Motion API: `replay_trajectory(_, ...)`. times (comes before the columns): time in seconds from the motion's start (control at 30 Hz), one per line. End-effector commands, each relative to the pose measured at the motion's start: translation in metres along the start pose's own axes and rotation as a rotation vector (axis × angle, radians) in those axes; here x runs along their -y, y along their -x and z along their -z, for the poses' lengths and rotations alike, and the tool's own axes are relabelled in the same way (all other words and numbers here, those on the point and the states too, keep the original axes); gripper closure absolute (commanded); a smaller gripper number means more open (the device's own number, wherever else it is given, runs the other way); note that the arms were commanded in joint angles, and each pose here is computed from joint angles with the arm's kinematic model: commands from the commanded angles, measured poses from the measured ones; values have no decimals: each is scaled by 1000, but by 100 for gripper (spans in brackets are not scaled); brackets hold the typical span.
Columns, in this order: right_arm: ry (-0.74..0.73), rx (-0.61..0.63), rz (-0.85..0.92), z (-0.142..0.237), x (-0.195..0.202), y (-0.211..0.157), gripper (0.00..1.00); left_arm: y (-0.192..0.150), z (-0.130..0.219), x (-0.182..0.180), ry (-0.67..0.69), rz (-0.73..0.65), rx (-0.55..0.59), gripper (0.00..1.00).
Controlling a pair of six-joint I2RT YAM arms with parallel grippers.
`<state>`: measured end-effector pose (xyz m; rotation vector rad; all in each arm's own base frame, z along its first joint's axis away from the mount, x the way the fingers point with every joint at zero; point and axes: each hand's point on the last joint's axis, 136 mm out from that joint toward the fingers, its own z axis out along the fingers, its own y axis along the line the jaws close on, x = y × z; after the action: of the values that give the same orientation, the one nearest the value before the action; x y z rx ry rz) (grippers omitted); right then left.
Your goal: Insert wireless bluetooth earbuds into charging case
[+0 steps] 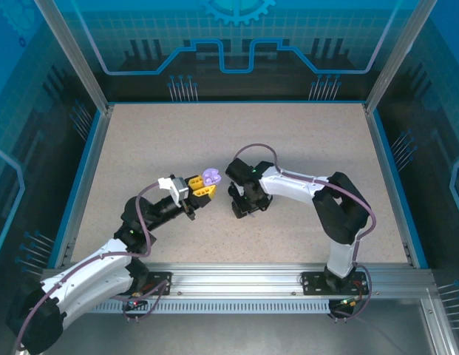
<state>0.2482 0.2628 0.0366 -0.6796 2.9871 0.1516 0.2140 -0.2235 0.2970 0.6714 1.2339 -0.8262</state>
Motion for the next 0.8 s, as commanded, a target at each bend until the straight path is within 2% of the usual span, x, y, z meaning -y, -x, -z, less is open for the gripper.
replay_trajectory(0.0, -68, -74, 34, -7, 6, -9, 48, 9, 1, 0, 10, -33, 27, 100)
replay_trajectory(0.2, -118, -118, 64, -15, 7, -8, 53, 9, 2, 0, 11, -37, 28, 100)
replay_trajectory(0.77, -136, -166, 57, -36, 9, -15, 70, 7, 4, 0, 13, -29, 25, 100)
